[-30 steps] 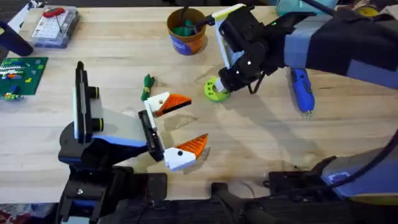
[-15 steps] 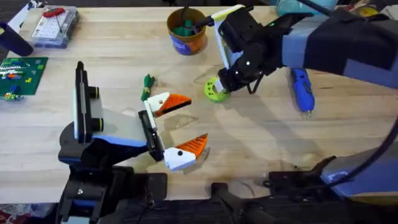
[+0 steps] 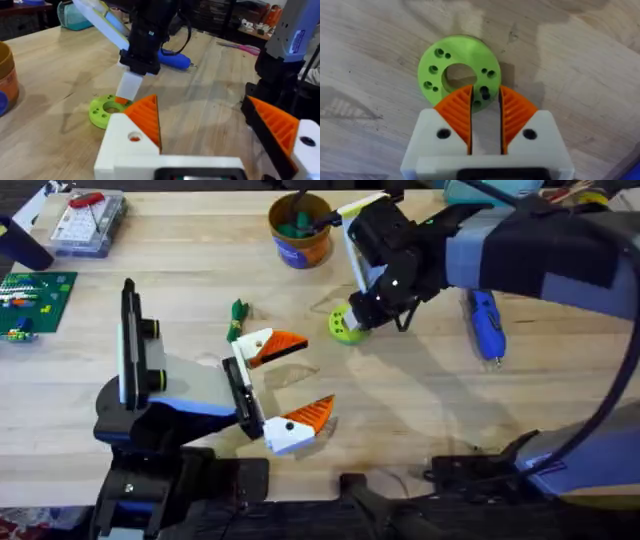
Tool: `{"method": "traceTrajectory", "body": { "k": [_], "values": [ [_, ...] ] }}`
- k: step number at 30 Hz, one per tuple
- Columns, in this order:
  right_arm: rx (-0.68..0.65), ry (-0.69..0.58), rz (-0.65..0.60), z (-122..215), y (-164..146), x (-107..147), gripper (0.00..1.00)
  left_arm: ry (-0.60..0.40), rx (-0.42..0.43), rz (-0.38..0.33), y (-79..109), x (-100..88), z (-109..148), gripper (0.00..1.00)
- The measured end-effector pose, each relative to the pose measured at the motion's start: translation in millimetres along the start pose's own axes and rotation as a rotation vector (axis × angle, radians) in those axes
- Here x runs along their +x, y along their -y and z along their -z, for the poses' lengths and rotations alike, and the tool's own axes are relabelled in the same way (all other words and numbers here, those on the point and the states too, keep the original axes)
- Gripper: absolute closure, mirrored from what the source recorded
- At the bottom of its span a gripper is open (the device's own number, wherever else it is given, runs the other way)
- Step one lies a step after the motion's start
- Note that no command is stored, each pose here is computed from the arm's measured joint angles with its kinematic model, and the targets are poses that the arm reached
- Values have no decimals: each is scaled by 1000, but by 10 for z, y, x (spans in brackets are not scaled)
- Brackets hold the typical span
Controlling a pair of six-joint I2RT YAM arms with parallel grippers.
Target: Pick up the gripper from the table and insert it into the empty holder that is missing its gripper. Then pick up a screw, insert it into the mounting hole, and use the screwdriver to tighten it. Finally, clean up the table by picking up the vegetable and placing it into the bucket.
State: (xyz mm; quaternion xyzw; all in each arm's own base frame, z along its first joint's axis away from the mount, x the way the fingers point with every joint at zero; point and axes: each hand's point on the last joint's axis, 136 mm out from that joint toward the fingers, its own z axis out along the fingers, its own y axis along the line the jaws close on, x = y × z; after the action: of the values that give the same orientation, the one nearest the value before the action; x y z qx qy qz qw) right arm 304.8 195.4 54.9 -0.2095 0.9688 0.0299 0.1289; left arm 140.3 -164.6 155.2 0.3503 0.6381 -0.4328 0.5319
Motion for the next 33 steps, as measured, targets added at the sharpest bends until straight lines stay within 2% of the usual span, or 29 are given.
{"method": "traceTrajectory", "body": {
  "k": [25,27,30,33],
  "values": [
    [1,-2,0,19,0,-9,715,0,0,0,0,0,0,10],
    [1,-1,0,19,0,-10,742,0,0,0,0,0,0,10],
    [2,0,-4,20,3,-12,863,0,0,0,0,0,0,10],
    [3,0,-4,20,3,-12,891,0,0,0,0,-1,0,10]
  ]
}}
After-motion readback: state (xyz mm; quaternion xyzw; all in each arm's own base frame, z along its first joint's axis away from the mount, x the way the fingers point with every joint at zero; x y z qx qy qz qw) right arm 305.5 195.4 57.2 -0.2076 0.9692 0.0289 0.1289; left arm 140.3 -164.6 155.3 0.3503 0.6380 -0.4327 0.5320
